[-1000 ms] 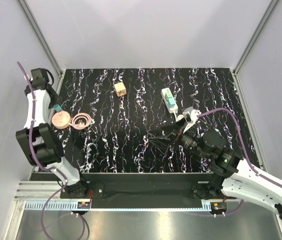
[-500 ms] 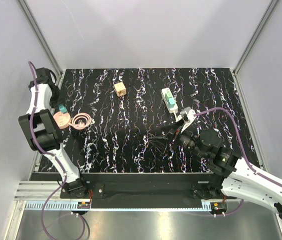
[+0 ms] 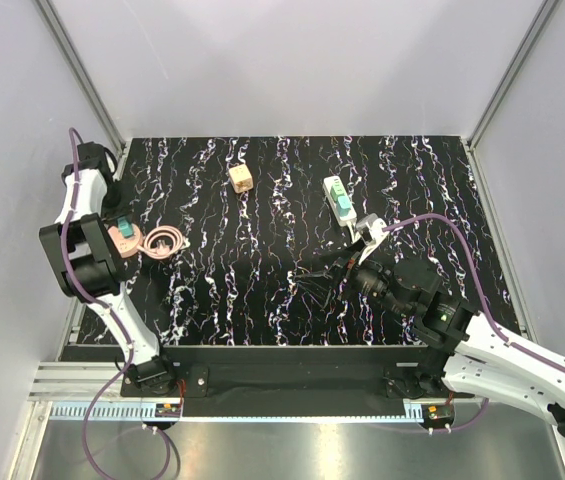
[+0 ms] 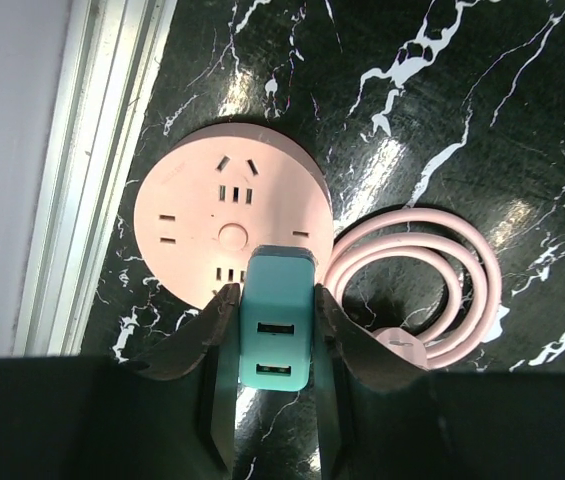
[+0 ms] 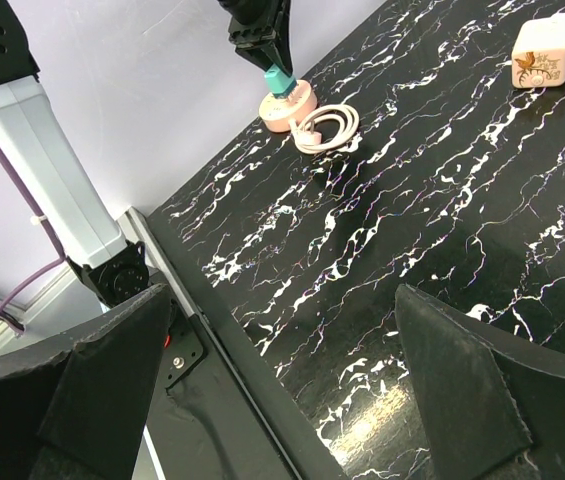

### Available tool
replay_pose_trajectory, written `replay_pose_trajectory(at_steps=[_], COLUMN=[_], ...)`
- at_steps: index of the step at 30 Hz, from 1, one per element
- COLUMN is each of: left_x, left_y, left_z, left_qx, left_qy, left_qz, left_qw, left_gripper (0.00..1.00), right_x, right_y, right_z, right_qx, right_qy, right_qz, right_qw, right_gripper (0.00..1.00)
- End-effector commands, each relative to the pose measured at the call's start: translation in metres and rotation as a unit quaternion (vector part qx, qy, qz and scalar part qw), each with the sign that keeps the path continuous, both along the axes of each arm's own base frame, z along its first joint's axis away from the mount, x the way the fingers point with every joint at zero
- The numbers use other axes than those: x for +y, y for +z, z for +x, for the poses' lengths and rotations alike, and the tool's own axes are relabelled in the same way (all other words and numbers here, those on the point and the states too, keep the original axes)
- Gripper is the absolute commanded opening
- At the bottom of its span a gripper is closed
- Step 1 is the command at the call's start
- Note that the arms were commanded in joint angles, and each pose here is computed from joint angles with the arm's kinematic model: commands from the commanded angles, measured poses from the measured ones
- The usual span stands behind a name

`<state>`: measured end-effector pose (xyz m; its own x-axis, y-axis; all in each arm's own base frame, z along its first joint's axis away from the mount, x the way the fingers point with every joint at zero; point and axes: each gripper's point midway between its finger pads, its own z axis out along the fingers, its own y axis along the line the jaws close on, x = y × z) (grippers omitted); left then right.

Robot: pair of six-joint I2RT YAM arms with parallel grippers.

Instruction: Insert the plug

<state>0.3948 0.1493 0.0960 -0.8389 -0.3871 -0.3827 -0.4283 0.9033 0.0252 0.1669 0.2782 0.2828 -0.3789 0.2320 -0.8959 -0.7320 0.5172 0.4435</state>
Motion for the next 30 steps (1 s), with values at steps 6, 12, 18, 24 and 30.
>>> replay_pose_trajectory(at_steps=[6, 12, 18, 24, 30], left_x=[0.003, 0.002, 0.005, 0.021, 0.022], left_y=[-0.009, -0.018, -0.011, 0.023, 0.050], left_z=[0.007, 0.005, 0.006, 0.020, 0.034], left_qx=[0.007, 0.023, 0.016, -0.025, -0.106], left_qy=[-0.023, -0.024, -0.011, 0.045, 0.237], left_qz=[-0.001, -0.004, 0.005, 0.039, -0.013], left_qw=[1.000, 0.999, 1.000, 0.998, 0.966], left_gripper=[0.00, 0.00, 0.00, 0.00, 0.00], right_x=[-0.001, -0.004, -0.004, -0.003, -0.002], right_y=[0.012, 0.013, 0.011, 0.011, 0.009], right_z=[0.002, 0.002, 0.002, 0.002, 0.003], right_qx=[-0.008, -0.009, -0.007, -0.007, -0.005], right_qy=[-0.006, -0.010, -0.010, -0.009, -0.011], right_qz=[0.015, 0.016, 0.015, 0.015, 0.011], right_qw=[1.000, 1.000, 1.000, 1.000, 1.000], right_gripper=[1.00, 1.00, 1.00, 1.00, 1.00])
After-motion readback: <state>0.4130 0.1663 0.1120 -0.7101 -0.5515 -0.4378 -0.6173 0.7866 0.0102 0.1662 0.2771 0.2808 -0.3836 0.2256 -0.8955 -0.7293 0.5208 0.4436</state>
